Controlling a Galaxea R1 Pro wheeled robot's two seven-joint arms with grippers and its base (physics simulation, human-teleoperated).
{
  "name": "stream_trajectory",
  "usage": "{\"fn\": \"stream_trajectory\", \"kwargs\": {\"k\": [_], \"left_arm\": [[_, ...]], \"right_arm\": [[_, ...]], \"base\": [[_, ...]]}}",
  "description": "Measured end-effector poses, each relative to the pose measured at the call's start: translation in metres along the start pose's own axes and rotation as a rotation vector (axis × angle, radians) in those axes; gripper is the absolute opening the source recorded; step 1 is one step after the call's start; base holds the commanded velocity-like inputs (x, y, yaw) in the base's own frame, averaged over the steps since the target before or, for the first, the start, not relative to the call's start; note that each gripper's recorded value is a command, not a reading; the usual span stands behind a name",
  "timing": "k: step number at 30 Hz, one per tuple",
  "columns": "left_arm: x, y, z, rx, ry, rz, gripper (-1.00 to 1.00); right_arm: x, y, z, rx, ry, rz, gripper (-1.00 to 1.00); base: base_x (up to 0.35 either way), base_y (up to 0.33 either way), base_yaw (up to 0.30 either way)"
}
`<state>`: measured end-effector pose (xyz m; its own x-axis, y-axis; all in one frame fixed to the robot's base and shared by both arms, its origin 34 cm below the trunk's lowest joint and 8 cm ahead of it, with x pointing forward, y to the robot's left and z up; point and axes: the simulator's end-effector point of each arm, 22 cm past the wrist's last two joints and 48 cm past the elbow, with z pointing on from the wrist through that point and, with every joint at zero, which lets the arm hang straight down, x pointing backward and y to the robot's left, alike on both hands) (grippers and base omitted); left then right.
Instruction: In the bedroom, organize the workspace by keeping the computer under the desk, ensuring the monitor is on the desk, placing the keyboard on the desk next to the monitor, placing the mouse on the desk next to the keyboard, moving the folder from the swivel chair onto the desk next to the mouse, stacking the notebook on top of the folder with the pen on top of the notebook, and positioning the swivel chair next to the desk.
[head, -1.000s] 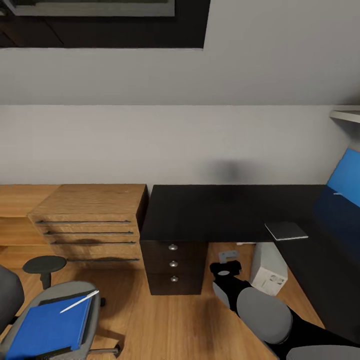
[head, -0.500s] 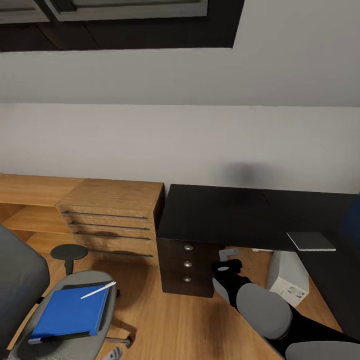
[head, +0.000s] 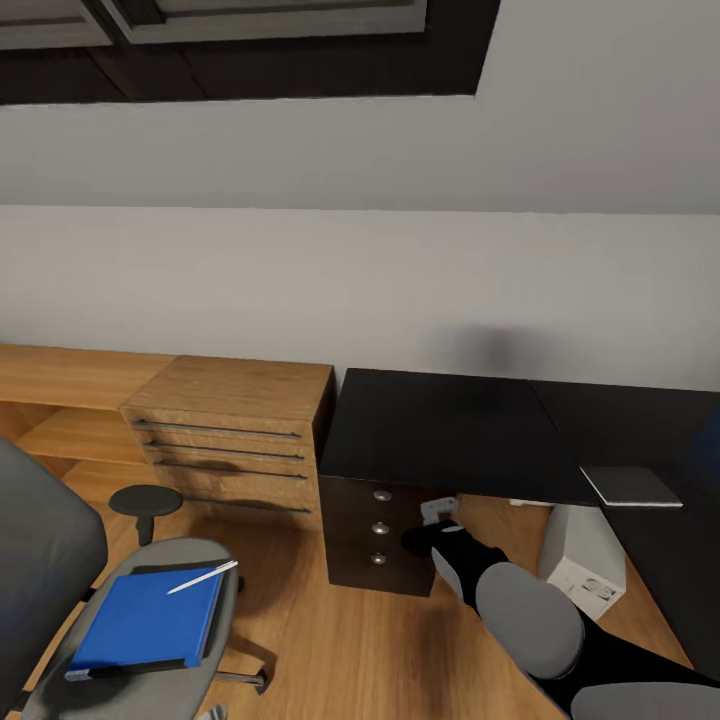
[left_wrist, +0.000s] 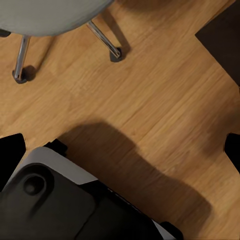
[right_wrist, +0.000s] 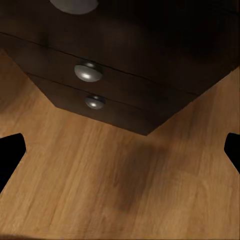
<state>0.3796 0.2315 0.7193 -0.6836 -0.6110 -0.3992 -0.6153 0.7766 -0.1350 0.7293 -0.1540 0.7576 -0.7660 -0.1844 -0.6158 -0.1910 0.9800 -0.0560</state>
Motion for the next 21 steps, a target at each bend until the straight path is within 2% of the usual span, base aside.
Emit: {"fn": "stream_trajectory", "kwargs": {"k": [1, 4, 5, 6, 7, 9, 10, 13, 14, 15, 19, 21], "left_arm": [[0.001, 0.001, 0.001, -0.002, 0.002, 0.002, 1.0], [0.002, 0.004, 0.002, -0.009, 0.004, 0.005, 1.0], [0.002, 0.005, 0.002, -0.011, 0.005, 0.006, 1.0], [0.003, 0.005, 0.002, -0.012, 0.005, 0.007, 1.0], [0.003, 0.006, 0.002, -0.013, 0.005, 0.007, 1.0], [0.003, 0.006, 0.003, -0.015, 0.005, 0.008, 1.0], [0.003, 0.007, 0.003, -0.016, 0.005, 0.008, 1.0], [0.003, 0.008, 0.003, -0.018, 0.005, 0.008, 1.0], [0.003, 0.008, 0.003, -0.019, 0.005, 0.008, 1.0], [0.002, 0.008, 0.003, -0.019, 0.003, 0.008, 1.0], [0.003, 0.008, 0.003, -0.017, 0.01, 0.007, 1.0], [0.004, 0.008, 0.003, -0.016, 0.015, 0.004, 1.0]], "right_arm": [[-0.006, -0.004, 0.0, -0.004, -0.014, 0.003, 1.0], [-0.039, -0.061, -0.01, 0.077, -0.09, 0.026, 1.0], [-0.039, -0.083, -0.015, 0.12, -0.102, 0.035, 1.0], [-0.026, -0.125, -0.027, 0.207, -0.1, 0.049, 1.0], [-0.025, -0.149, -0.038, 0.26, -0.11, 0.056, 1.0], [-0.02, -0.174, -0.052, 0.319, -0.109, 0.049, 1.0], [-0.022, -0.182, -0.061, 0.344, -0.112, 0.02, 1.0], [-0.032, -0.173, -0.067, 0.335, -0.14, -0.014, 1.0], [-0.036, -0.162, -0.067, 0.308, -0.159, -0.007, 1.0], [-0.047, -0.134, -0.066, 0.244, -0.195, 0.0, 1.0], [-0.049, -0.104, -0.064, 0.185, -0.212, -0.025, 1.0], [-0.049, -0.099, -0.064, 0.176, -0.214, -0.03, 1.0]], "base": [[0.0, 0.0, 0.001], [0.0, 0.0, 0.0], [0.0, 0.0, 0.0], [0.0, 0.0, 0.0], [0.0, 0.0, 0.0], [0.0, 0.0, 0.0], [0.0, 0.0, 0.0], [0.0, 0.0, 0.0], [0.0, 0.0, 0.0], [0.0, 0.0, 0.0], [0.0, 0.0, 0.0], [0.0, 0.0, 0.0]]}}
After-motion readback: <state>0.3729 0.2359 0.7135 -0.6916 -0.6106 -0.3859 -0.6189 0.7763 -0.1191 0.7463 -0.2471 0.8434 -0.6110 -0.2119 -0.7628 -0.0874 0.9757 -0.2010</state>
